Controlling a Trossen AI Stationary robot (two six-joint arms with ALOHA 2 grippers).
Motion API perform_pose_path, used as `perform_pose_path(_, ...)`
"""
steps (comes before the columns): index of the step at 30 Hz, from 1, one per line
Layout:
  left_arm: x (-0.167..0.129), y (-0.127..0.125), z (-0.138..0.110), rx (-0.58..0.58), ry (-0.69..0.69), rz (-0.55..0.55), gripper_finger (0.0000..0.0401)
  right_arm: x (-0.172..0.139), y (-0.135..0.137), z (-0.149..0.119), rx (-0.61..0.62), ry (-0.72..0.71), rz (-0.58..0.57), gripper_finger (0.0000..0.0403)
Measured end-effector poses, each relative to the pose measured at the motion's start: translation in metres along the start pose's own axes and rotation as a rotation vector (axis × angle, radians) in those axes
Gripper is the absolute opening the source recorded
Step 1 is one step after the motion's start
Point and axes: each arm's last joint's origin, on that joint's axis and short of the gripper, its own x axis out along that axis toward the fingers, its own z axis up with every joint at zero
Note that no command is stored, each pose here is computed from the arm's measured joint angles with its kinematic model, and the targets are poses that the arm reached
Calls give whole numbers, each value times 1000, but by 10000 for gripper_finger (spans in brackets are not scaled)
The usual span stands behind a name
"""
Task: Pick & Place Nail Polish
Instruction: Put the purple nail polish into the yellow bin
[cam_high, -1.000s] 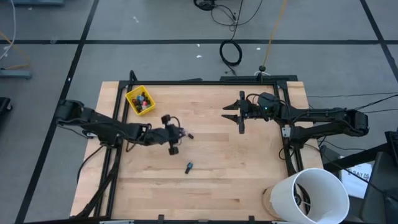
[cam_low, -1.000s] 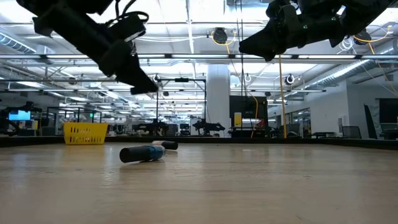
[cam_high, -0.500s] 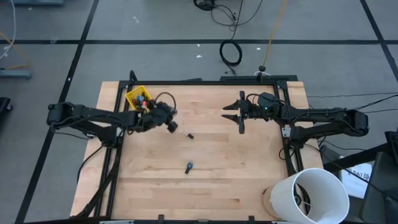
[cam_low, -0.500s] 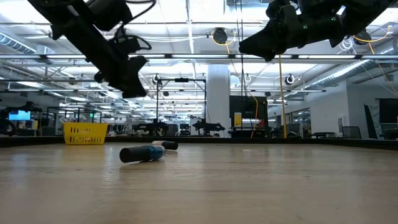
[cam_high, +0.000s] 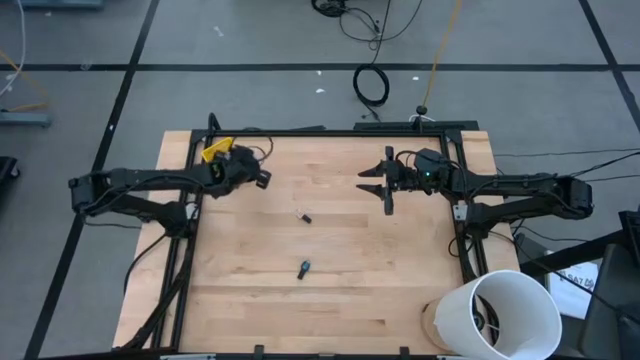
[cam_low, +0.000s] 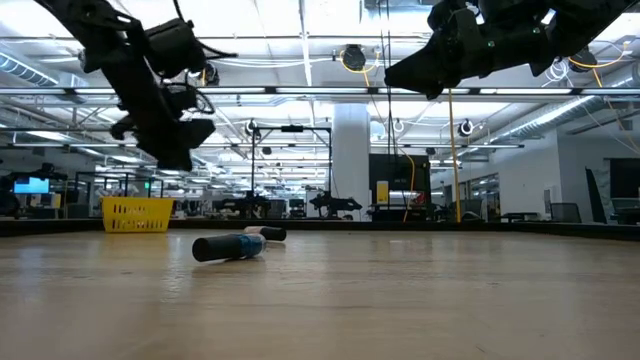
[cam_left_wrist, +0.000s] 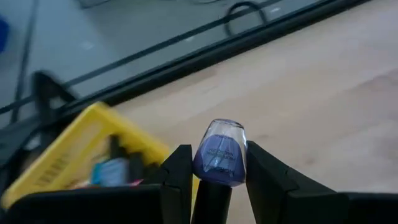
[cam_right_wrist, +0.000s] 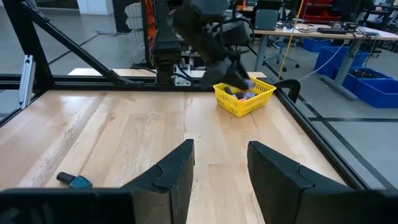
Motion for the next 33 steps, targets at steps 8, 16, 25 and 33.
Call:
perform_pose_path(8,1,38,-6,-194,-59,120,99,0,0,0,-2,1,0,139)
perform_pose_path(16,18,64,-37,-338,-55,215,99,0,0,0,-2,1,0,139)
perform_pose_path(25,29,77,-48,-419,-75,267,99,0,0,0,-3,0,-1,139)
perform_pose_path(33,31,81,-46,-435,-80,279,187,0,0,0,-3,0,0,139)
